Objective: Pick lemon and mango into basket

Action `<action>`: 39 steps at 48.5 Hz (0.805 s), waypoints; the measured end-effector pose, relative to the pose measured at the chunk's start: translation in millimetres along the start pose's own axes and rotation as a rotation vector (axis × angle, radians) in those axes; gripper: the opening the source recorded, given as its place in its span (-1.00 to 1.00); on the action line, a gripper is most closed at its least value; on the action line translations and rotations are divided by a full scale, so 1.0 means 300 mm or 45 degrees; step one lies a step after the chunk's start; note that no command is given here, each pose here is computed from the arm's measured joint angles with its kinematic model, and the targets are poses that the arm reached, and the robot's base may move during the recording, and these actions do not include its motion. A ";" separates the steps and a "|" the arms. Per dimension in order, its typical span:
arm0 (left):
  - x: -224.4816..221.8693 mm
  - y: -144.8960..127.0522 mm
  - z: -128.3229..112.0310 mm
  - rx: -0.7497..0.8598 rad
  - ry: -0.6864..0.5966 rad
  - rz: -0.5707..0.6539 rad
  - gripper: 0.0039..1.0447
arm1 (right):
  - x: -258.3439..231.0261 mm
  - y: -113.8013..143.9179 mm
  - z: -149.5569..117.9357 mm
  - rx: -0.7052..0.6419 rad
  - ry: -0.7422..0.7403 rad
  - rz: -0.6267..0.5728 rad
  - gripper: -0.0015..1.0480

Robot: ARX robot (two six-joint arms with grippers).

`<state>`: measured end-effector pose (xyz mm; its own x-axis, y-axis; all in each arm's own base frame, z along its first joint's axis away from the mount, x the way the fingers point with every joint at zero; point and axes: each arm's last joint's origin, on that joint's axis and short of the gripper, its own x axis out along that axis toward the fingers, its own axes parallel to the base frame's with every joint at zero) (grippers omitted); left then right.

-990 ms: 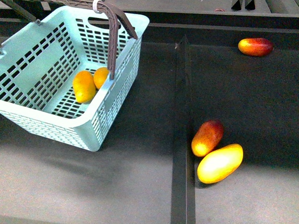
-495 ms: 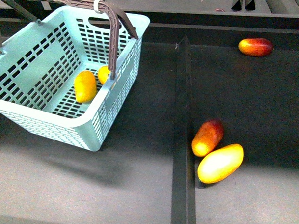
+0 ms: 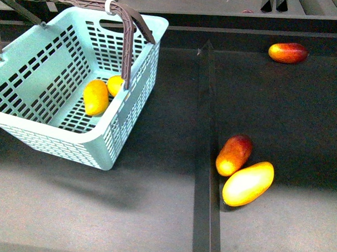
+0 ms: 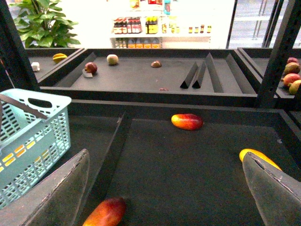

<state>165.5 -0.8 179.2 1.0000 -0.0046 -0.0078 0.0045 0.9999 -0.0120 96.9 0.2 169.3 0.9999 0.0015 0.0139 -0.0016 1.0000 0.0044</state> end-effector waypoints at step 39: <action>-0.146 0.001 -0.027 0.001 -0.027 0.001 -0.95 | 0.000 0.000 0.000 0.000 0.000 0.000 0.83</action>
<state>121.7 -0.4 171.3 0.9999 -0.0038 0.0132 0.0040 0.9999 -0.0109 96.9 0.2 169.3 0.9999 0.0015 0.0139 -0.0016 1.0000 0.0040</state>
